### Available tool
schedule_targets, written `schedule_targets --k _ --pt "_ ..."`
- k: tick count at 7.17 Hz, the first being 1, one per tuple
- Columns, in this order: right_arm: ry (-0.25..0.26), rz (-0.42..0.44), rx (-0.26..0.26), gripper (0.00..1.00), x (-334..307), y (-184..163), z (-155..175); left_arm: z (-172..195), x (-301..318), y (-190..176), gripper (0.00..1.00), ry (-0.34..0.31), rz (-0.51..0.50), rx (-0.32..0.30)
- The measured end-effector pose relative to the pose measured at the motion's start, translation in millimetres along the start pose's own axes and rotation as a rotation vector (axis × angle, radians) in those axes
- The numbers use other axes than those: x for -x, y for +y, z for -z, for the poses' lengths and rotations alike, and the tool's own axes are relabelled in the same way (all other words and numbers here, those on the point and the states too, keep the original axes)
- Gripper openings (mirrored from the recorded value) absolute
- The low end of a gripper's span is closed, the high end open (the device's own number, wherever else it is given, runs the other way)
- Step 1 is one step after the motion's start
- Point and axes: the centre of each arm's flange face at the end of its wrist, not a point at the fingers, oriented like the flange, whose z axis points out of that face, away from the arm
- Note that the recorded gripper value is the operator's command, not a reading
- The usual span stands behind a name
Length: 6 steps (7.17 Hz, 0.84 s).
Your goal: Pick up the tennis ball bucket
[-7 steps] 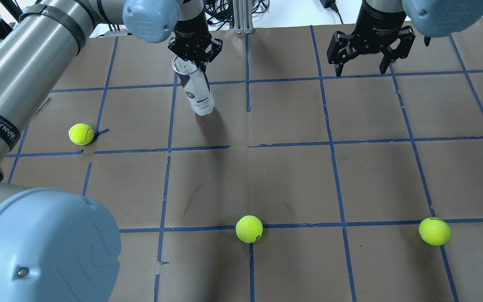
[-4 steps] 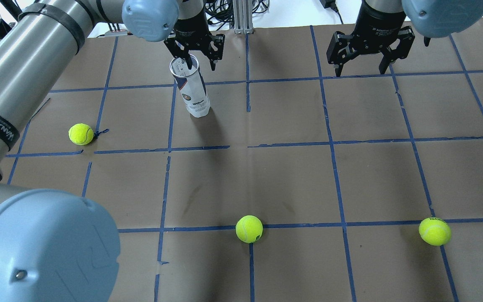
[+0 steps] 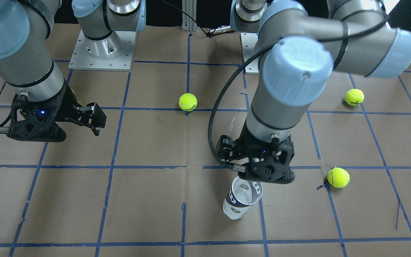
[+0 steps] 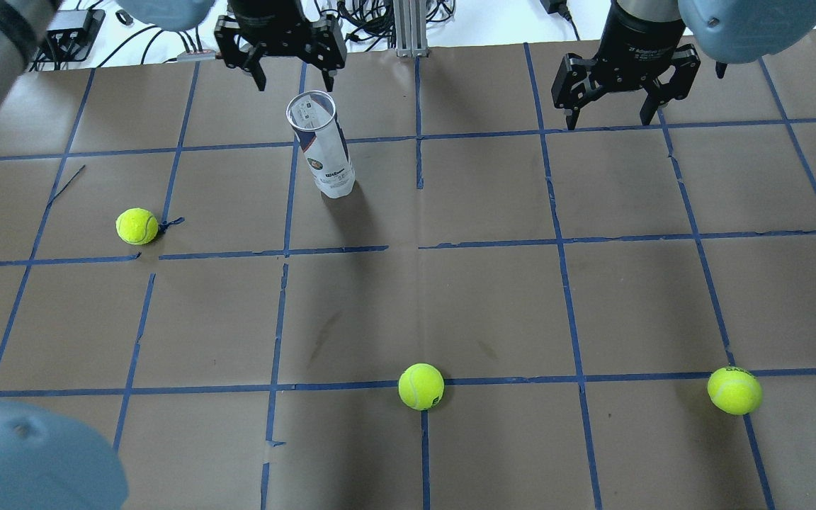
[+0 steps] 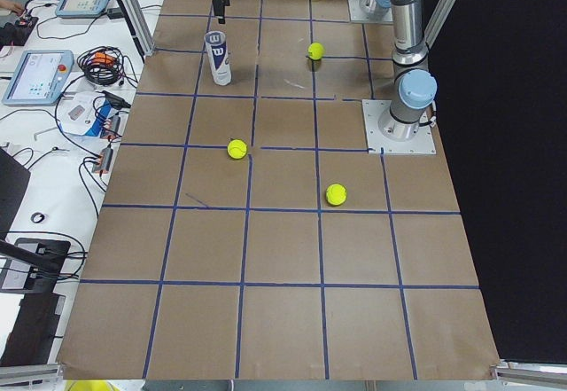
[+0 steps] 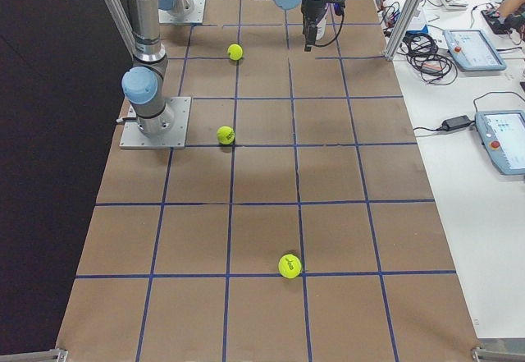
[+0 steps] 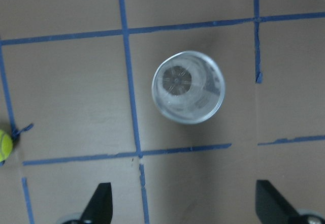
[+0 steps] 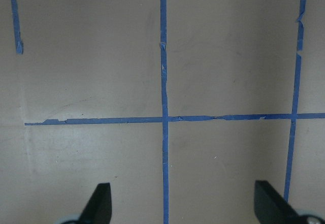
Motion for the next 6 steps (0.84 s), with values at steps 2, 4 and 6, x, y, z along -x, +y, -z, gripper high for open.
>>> schedule_targets --k 2,4,6 --pt "0.000 0.000 -0.005 1.00 0 0 2 7 19 53 1.00 -0.003 0.020 0.029" --pt "0.000 0.000 -0.005 1.00 0 0 2 -10 23 79 1.00 -0.017 0.019 -0.037" --pt "0.001 -0.002 0.001 1.00 -1 0 0 -12 25 86 1.00 -0.047 0.022 -0.072"
